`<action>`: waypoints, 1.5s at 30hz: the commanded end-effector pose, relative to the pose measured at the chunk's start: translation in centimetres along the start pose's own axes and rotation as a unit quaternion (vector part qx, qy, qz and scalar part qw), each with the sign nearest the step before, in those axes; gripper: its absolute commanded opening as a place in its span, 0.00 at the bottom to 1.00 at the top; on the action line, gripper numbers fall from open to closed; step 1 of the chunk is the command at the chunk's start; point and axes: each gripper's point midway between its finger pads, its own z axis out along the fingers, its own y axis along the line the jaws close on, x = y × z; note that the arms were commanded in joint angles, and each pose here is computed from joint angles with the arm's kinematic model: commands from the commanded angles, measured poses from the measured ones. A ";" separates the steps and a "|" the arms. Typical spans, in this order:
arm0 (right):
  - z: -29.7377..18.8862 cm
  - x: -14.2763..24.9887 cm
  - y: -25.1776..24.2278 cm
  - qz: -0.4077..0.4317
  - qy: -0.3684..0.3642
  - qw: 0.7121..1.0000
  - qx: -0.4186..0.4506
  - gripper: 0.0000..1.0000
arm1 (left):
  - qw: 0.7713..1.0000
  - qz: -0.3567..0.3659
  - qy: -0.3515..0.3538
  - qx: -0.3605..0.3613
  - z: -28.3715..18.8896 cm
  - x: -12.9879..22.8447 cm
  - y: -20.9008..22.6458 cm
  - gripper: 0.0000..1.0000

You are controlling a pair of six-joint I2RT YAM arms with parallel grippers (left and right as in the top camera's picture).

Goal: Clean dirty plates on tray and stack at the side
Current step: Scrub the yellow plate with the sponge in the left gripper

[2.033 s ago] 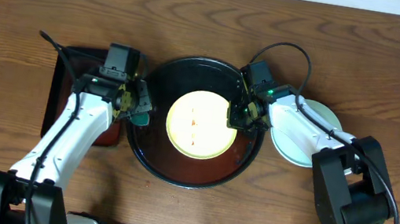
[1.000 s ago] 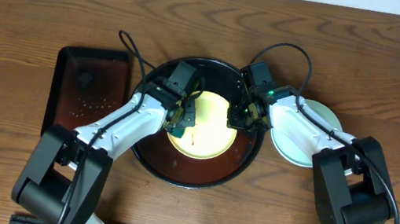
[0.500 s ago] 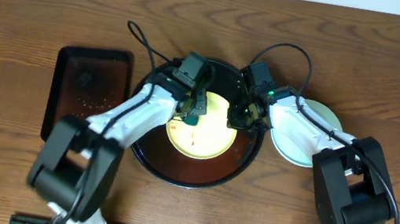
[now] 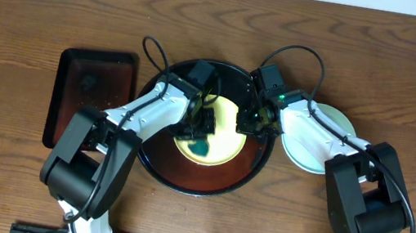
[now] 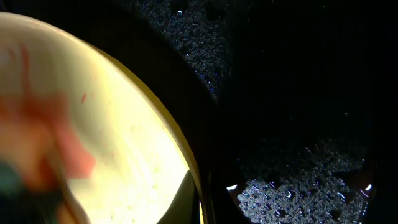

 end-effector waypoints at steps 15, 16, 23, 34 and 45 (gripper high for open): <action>2.1 2.1 -2.7 0.023 0.029 0.998 0.051 0.01 | 0.974 0.004 -0.177 -0.140 0.3 -6.7 4.4 0.08; 2.1 2.1 -2.7 0.023 0.029 0.998 0.051 0.01 | 0.970 -0.007 -0.182 -0.161 0.1 -6.7 5.3 0.08; 2.1 2.0 -2.7 0.023 0.029 0.998 0.051 0.01 | 0.981 0.005 -0.070 -0.178 0.8 -1.9 6.7 0.08; 2.1 2.1 -2.7 0.023 0.029 0.998 0.051 0.01 | 0.987 0.127 0.041 0.093 1.7 1.6 -2.8 0.08; 2.3 2.6 -2.1 0.007 0.028 0.998 0.062 0.01 | 0.958 0.086 -0.215 -0.171 -0.6 -8.8 4.4 0.08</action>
